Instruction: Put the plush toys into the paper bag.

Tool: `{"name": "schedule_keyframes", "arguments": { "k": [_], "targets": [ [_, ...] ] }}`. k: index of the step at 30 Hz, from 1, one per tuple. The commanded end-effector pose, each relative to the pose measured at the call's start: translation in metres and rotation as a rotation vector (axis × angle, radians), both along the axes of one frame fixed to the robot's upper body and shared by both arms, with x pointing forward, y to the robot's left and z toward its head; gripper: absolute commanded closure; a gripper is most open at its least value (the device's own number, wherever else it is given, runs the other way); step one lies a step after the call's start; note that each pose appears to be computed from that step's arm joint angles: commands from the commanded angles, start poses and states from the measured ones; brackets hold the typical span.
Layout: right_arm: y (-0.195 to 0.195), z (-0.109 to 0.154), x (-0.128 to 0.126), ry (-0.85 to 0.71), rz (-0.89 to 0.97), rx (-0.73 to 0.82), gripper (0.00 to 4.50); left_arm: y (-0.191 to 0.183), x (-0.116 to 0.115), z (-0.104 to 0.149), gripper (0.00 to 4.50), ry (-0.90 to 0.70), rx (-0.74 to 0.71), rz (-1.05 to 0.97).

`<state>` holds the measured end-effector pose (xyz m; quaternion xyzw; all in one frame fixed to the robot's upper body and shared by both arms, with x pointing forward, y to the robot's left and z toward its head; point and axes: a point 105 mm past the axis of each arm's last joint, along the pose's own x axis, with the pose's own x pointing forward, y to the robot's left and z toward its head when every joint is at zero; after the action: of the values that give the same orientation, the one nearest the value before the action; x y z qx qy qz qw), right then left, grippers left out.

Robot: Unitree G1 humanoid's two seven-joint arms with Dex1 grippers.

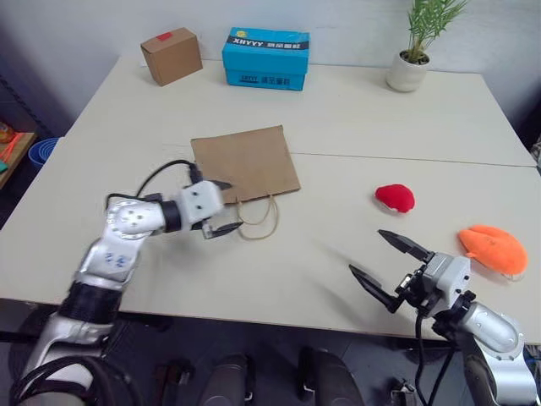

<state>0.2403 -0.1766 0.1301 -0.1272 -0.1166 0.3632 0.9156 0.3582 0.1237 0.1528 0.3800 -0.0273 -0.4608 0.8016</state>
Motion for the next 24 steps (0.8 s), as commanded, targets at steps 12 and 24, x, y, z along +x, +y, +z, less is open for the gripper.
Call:
{"name": "schedule_keyframes", "arguments": {
  "k": [12,24],
  "targets": [
    [0.038,0.01,0.001,0.026,0.109,-0.006,1.97,-0.061,-0.011,0.067,4.5,-0.001,-0.236,-0.377],
    [0.092,0.013,0.056,0.041,0.192,-0.061,4.46,-0.1,-0.043,0.11,4.5,0.121,-0.452,-0.572]
  ]
}}
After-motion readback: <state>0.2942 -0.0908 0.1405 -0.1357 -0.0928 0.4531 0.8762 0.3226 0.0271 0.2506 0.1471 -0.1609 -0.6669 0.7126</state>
